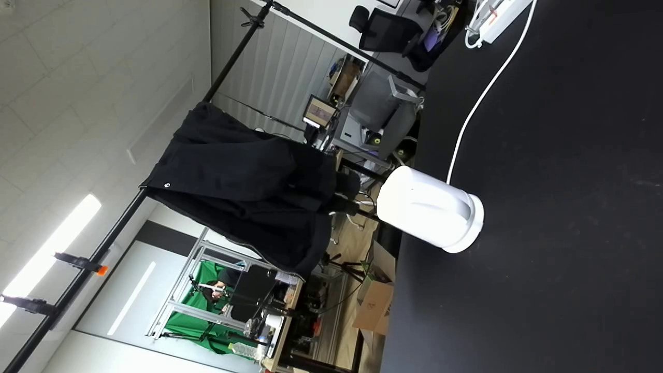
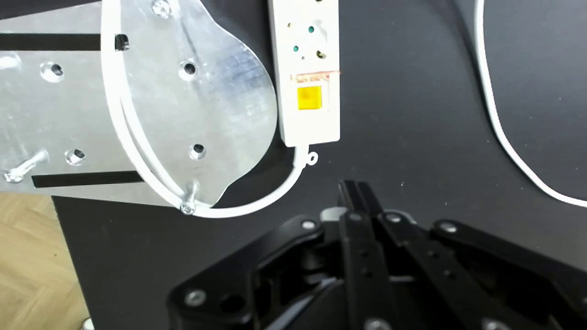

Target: Turn on the extension cord then switch the kettle on and off

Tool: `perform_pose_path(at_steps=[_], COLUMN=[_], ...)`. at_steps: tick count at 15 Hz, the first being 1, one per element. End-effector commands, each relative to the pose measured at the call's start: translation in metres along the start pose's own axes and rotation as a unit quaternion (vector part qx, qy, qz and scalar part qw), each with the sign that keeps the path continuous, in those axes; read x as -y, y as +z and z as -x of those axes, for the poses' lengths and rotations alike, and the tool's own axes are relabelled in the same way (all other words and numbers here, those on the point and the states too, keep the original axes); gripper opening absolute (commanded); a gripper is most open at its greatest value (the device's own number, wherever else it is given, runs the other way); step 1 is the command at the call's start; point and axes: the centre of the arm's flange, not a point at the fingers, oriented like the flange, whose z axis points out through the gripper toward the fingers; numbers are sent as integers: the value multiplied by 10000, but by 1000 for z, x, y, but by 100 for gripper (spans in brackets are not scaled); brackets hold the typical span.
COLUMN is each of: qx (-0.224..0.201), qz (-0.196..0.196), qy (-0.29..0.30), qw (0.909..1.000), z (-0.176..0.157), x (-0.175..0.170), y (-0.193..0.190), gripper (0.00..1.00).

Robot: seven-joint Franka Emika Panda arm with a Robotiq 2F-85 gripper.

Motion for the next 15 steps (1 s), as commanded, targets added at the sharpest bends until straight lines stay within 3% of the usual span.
perform_pose_path(at_steps=[1,15], qx=[-48,114], qz=[-15,29], qy=[-270,-620], qw=[9996,9980], z=[3,10], x=[-18,-20], y=[13,76], gripper=[0,0])
